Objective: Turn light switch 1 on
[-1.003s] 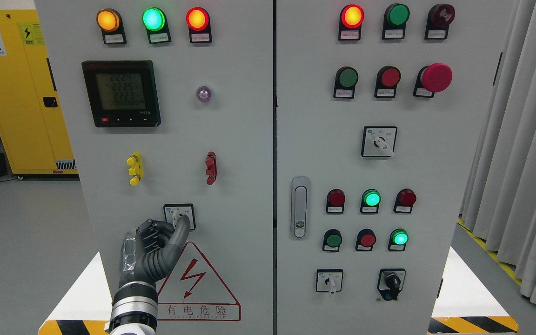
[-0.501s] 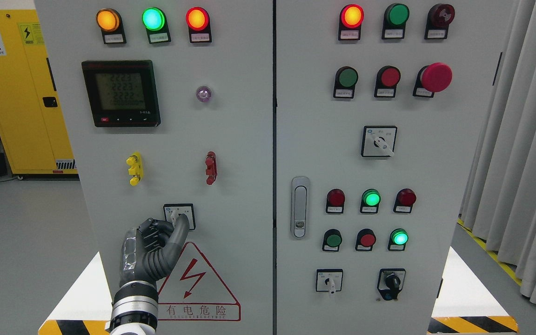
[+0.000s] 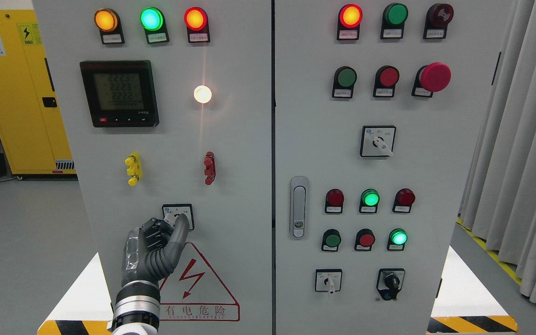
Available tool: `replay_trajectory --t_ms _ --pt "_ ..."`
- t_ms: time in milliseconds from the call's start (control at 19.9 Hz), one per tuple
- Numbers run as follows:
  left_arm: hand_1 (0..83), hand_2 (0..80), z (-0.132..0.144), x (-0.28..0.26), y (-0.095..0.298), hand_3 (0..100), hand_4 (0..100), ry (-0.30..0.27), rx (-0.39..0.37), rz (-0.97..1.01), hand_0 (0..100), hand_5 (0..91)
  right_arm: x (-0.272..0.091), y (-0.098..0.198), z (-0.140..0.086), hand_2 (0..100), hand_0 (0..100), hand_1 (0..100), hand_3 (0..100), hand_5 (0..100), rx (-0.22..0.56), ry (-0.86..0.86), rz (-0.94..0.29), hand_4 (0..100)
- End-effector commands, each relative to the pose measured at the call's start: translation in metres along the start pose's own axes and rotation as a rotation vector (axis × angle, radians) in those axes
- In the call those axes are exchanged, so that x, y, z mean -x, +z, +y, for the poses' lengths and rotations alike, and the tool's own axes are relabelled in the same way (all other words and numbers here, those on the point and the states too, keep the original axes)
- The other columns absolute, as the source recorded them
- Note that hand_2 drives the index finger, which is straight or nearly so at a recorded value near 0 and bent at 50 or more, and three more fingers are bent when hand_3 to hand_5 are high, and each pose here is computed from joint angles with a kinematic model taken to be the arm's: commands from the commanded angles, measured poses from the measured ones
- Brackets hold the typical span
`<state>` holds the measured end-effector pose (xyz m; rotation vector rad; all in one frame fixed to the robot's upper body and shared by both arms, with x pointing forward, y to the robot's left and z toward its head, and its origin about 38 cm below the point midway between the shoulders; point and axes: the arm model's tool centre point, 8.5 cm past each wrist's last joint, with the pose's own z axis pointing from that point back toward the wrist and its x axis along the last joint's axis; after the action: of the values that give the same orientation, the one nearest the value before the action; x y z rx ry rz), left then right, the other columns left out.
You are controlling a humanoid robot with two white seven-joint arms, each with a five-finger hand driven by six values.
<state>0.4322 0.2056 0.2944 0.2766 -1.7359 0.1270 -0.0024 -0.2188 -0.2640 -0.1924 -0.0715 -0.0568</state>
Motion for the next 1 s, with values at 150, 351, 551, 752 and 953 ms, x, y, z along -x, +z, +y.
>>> replay_trajectory --t_ms 150,351,551,752,953 --pt "59.1 58.0 -0.0008 0.0006 0.0001 94 92 0.000 -0.001 0.000 50 88.4 -0.0001 0.0000 0.0001 4 0 50 0 0 -0.001 0.000 -0.001 0" --pt "58.8 58.0 -0.0007 0.0001 0.0003 94 91 0.000 -0.001 -0.001 44 88.4 -0.0001 0.0000 0.0001 4 0 50 0 0 -0.001 0.000 -0.001 0" --pt "58.4 58.0 -0.0011 0.0011 0.0009 94 91 0.000 0.001 0.000 36 88.5 -0.0001 0.0000 -0.0001 4 0 50 0 0 0.001 0.000 -0.001 0" --pt "58.0 58.1 -0.0012 0.0012 0.0009 94 91 0.001 0.002 0.001 25 88.5 -0.0001 0.0000 0.0001 4 0 50 0 0 -0.001 0.000 -0.001 0" --pt "57.6 58.7 -0.0006 0.0038 0.0017 94 91 0.001 0.001 0.007 21 88.5 -0.0001 0.0000 0.0001 4 0 50 0 0 -0.001 0.000 -0.001 0"
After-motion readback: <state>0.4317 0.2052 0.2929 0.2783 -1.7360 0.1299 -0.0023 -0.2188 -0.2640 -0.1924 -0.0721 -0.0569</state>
